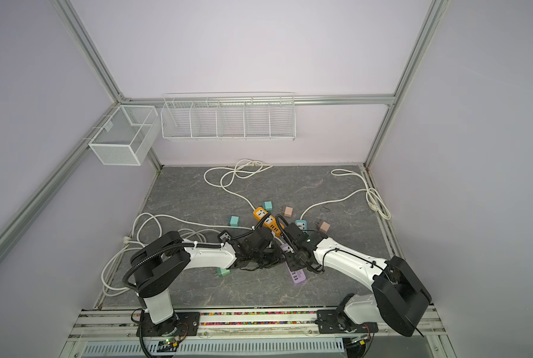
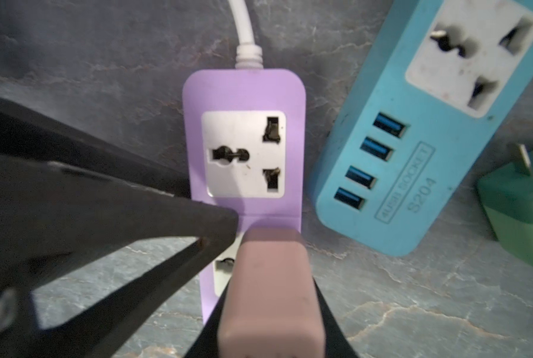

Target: Pull the plug off the socket

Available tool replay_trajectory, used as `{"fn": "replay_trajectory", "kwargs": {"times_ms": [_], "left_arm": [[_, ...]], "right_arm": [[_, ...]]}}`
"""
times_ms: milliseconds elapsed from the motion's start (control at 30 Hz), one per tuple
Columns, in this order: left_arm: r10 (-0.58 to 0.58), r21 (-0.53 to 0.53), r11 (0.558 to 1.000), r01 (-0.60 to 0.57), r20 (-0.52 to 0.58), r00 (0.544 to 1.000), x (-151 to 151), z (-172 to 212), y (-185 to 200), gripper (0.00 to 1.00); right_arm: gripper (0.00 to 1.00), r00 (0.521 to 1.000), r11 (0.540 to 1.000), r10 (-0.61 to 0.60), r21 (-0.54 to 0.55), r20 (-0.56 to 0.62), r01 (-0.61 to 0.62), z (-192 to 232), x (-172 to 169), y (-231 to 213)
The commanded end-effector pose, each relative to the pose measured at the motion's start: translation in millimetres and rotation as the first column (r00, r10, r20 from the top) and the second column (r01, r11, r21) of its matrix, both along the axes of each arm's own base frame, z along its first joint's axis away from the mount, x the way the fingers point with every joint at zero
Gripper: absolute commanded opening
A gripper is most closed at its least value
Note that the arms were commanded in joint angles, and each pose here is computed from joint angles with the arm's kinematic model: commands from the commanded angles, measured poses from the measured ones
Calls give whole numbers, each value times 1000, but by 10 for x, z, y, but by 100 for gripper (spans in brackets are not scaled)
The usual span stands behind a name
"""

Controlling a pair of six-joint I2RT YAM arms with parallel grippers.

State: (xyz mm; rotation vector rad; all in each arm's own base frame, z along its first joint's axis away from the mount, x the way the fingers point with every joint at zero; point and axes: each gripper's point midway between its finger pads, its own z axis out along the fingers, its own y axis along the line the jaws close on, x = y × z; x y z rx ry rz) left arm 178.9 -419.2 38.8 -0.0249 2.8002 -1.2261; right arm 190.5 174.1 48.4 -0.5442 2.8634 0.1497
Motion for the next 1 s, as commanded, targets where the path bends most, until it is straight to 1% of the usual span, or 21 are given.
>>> {"fn": "replay_trajectory", "kwargs": {"times_ms": [0, 67, 100, 133, 200, 267, 500, 633, 767, 833, 967], "left_arm": [[-55, 107, 992, 64, -86, 995, -294, -303, 191, 32], [-57, 99, 993, 66, -89, 994, -308, -329, 196, 32], [-52, 115, 991, 63, -98, 994, -321, -373, 230, 32], [-47, 144, 988, 62, -105, 993, -333, -428, 281, 32], [-35, 236, 970, 61, -114, 993, -349, -556, 432, 32], [-27, 279, 958, 59, -117, 993, -367, -632, 533, 32], [-22, 343, 937, 63, -123, 992, -398, -740, 673, 32], [-23, 357, 931, 68, -129, 991, -415, -778, 710, 32], [-18, 380, 922, 72, -145, 989, -444, -849, 761, 31], [-17, 379, 922, 76, -156, 988, -462, -875, 762, 30], [-16, 399, 914, 73, -143, 990, -447, -863, 802, 30]], "right_arm": [[14, 998, 995, 2, 99, 69, -9, 102, 166, 255], [14, 996, 995, 8, 102, 86, -17, 141, 178, 242], [14, 995, 994, 12, 104, 94, -22, 165, 183, 238], [14, 995, 994, 12, 104, 100, -22, 183, 192, 229], [15, 996, 992, 3, 123, 93, -14, 211, 202, 209], [15, 997, 989, 0, 146, 80, -12, 218, 195, 209], [14, 996, 990, 19, 135, 82, -30, 166, 158, 309], [14, 993, 997, 3, 81, 119, -13, 215, 219, 175], [15, 993, 994, -6, 110, 119, -8, 282, 254, 137], [15, 994, 993, 7, 116, 109, -20, 265, 229, 192], [13, 995, 992, 44, 112, 88, -54, 211, 165, 348]]}}
